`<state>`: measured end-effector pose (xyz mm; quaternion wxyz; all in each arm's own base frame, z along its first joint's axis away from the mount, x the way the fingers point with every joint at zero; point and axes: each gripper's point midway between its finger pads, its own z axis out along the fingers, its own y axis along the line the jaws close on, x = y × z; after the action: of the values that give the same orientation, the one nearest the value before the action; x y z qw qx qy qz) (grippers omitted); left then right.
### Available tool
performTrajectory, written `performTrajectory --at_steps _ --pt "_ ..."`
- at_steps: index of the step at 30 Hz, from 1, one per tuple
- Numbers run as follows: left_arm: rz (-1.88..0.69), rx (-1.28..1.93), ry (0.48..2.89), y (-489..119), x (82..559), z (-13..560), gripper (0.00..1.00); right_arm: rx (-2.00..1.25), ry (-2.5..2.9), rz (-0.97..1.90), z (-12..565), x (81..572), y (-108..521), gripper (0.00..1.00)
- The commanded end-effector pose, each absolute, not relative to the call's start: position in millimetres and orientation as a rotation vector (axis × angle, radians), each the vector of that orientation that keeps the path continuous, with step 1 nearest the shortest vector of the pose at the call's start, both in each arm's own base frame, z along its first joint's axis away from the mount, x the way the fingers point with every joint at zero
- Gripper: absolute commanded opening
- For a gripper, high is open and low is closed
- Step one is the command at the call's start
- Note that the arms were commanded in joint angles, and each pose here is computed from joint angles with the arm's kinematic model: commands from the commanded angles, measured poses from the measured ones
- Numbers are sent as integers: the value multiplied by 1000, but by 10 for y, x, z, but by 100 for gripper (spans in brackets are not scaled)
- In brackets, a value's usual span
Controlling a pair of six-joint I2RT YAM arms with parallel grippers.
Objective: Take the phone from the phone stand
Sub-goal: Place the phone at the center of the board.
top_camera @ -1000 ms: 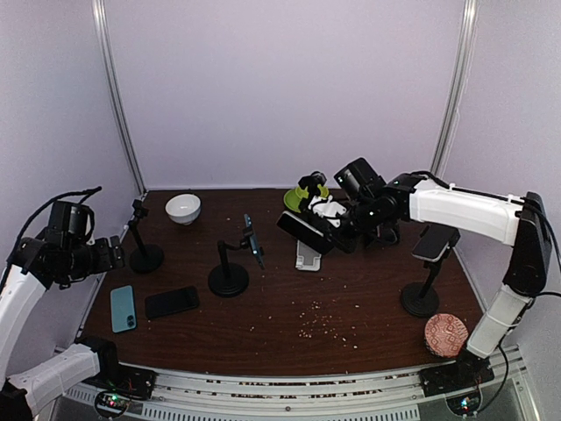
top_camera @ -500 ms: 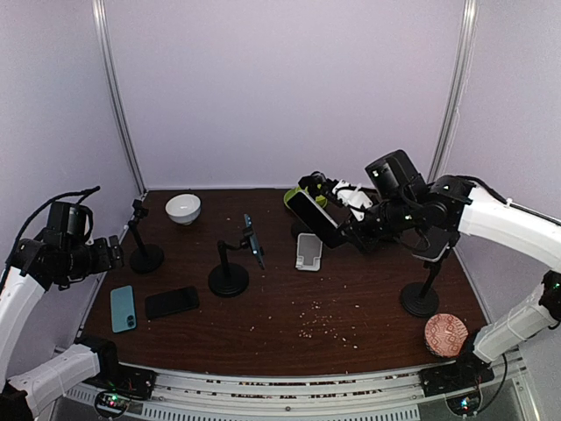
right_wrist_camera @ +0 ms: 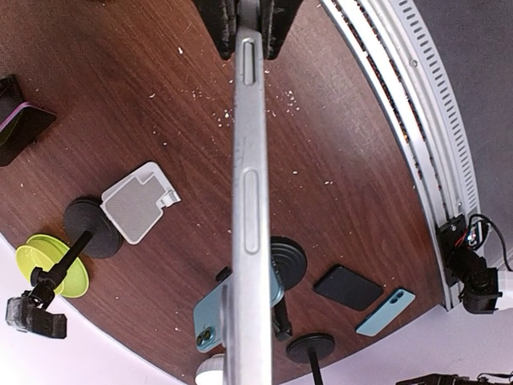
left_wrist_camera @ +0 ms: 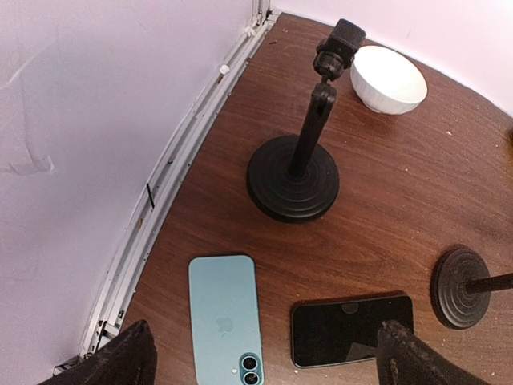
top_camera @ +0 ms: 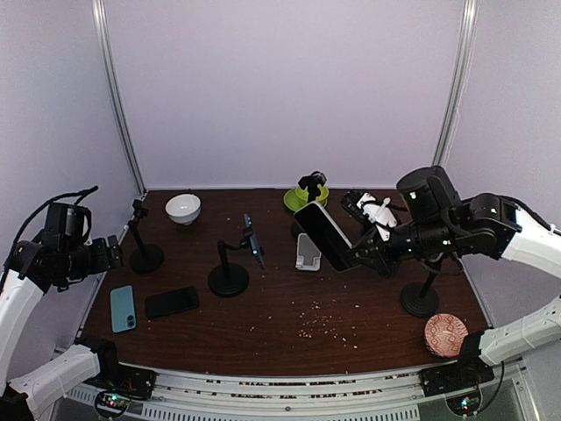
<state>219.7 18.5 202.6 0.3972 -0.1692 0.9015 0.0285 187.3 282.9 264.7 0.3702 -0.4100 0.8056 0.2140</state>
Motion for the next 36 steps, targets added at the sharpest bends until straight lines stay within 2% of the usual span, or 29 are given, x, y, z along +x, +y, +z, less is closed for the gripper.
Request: performTrajectory --at_steps 1,19,36 --pt "54 -457 2257 194 2222 2046 98 -1083 2102 600 2527 1590 2807 0" --pt "25 -450 2282 141 2220 1997 98 -1552 2189 579 1670 629 3300 0" --pt "39 -441 2300 143 2244 1968 98 -1716 2449 449 1131 490 4078 0"
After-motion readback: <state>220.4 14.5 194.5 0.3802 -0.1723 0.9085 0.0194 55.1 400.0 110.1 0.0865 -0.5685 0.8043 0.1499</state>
